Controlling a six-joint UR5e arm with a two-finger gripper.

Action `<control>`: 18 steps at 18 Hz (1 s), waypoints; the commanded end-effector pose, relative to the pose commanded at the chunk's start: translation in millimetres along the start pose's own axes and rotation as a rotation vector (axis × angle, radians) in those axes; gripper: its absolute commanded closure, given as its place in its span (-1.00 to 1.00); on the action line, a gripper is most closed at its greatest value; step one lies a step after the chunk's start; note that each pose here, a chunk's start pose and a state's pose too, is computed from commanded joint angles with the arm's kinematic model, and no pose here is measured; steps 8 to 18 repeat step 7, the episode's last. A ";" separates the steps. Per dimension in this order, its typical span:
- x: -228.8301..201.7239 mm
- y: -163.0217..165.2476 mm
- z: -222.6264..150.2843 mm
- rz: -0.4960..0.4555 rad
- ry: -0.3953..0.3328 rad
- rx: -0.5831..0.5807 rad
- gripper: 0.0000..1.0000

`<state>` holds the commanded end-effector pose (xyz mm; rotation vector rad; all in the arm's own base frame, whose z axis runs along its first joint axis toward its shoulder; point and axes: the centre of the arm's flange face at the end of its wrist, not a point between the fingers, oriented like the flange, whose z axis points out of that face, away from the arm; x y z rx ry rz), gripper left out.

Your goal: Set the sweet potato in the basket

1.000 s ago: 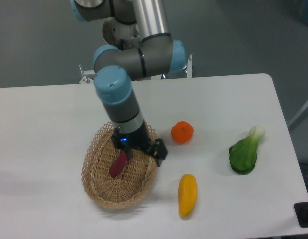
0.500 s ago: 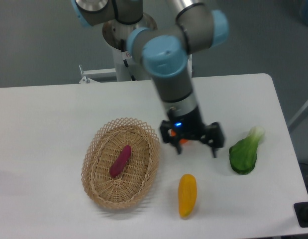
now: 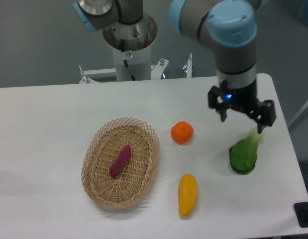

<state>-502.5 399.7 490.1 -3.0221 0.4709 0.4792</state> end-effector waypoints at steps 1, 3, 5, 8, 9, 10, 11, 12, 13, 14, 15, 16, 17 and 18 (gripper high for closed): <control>0.8 3.0 1.6 0.027 0.011 -0.003 -1.00; 0.8 11.7 -3.1 0.050 0.005 -0.003 -1.00; 1.0 13.6 -4.3 0.052 0.004 -0.002 -1.00; 0.8 13.5 -4.4 0.050 0.002 -0.002 -1.00; 0.8 13.5 -4.4 0.050 0.002 -0.002 -1.00; 0.8 13.5 -4.4 0.050 0.002 -0.002 -1.00; 0.8 13.5 -4.4 0.050 0.002 -0.002 -1.00; 0.8 13.5 -4.4 0.050 0.002 -0.002 -1.00; 0.8 13.5 -4.4 0.050 0.002 -0.002 -1.00; 0.8 13.5 -4.4 0.050 0.002 -0.002 -1.00; 0.8 13.5 -4.4 0.050 0.002 -0.002 -1.00; 0.8 13.5 -4.4 0.050 0.002 -0.002 -1.00; 0.8 13.5 -4.4 0.050 0.002 -0.002 -1.00; 0.8 13.5 -4.4 0.050 0.002 -0.002 -1.00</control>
